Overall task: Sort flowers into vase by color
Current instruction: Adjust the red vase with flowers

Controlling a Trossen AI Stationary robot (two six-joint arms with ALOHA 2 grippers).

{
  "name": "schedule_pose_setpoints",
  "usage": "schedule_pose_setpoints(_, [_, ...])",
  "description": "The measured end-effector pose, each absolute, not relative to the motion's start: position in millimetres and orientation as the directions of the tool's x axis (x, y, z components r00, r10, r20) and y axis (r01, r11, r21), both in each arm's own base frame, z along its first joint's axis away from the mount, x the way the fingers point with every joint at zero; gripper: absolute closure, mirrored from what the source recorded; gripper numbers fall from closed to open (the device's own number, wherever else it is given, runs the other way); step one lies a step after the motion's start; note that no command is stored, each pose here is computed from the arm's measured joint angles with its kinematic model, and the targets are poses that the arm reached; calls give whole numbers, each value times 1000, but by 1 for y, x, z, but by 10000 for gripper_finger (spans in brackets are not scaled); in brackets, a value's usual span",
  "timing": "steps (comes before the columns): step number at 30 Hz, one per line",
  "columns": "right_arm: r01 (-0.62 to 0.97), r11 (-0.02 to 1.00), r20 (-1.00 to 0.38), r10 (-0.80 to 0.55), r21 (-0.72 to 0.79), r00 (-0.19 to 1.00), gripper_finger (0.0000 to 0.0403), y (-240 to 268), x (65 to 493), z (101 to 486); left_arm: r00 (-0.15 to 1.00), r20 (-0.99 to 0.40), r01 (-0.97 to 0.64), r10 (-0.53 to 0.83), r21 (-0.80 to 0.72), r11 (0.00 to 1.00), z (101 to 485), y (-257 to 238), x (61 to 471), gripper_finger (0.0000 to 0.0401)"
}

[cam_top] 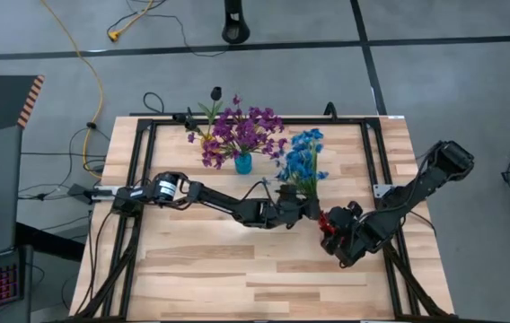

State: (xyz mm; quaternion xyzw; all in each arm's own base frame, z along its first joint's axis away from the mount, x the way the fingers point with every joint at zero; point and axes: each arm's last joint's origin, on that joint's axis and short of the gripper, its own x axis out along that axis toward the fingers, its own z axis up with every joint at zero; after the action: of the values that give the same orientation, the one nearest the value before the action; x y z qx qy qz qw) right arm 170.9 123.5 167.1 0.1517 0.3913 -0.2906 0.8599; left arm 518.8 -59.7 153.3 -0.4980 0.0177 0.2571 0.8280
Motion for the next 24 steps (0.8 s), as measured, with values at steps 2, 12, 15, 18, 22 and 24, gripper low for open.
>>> schedule_pose_setpoints(2, [627,778,-725,-412,36,553,137,126,168,168,881,-241,-423,406,-785,451,158,-64,520,393])
schedule_pose_setpoints(12, [613,788,-520,-502,55,691,137,138,156,174,925,-85,-355,370,-539,764,176,-82,520,394])
schedule_pose_setpoints(15, [603,797,-457,-521,42,721,137,140,154,174,933,-53,-343,355,-428,836,180,-87,520,394])
schedule_pose_setpoints(18, [600,800,-395,-546,17,739,137,143,153,171,939,-18,-329,342,-332,884,184,-92,519,394])
schedule_pose_setpoints(22, [602,798,-316,-580,-33,751,137,146,155,164,944,-3,-322,331,-242,915,187,-95,519,390])
schedule_pose_setpoints(24, [606,793,-276,-597,-61,753,137,147,157,159,945,-6,-321,326,-203,925,188,-95,518,389])
